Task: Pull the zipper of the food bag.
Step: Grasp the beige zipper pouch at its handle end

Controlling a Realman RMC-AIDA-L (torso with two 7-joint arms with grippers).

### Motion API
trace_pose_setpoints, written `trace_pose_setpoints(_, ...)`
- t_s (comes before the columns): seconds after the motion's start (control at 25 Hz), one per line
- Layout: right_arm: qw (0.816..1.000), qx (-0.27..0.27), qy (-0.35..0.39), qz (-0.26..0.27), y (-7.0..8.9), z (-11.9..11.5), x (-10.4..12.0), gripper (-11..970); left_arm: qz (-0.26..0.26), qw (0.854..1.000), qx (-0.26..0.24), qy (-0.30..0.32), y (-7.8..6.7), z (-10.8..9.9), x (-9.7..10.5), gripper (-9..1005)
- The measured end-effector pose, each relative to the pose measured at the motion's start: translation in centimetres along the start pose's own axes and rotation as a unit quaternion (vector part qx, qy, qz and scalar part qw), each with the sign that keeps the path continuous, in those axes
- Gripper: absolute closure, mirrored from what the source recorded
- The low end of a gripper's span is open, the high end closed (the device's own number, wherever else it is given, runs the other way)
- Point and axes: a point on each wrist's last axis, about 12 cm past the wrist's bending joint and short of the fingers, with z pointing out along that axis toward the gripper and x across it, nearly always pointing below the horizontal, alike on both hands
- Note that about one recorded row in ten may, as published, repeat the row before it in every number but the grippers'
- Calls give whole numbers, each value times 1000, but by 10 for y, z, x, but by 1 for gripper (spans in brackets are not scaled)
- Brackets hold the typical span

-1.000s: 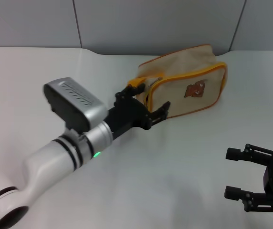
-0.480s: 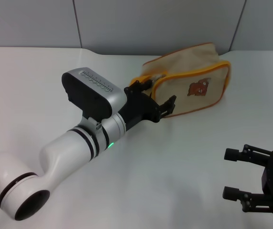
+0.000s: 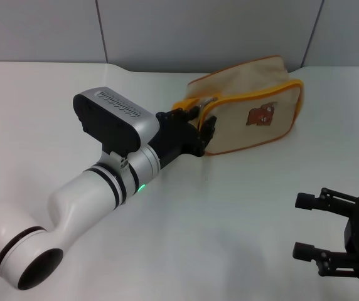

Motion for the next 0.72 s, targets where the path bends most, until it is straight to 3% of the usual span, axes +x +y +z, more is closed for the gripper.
trace_pose_setpoints(0.08, 1000, 1, 0, 0, 0, 0, 0, 128, 2, 1000, 2, 0, -1, 0, 0, 560)
trace_pose_setpoints(0.28, 1000, 2, 1, 0, -1, 0, 0, 128, 16, 1000, 18, -3, -6, 0, 0, 763)
trace_pose_setpoints(0.72, 1000, 13, 0, -4, 0, -2, 2, 129, 31, 998, 39, -43, -13, -12, 3, 882)
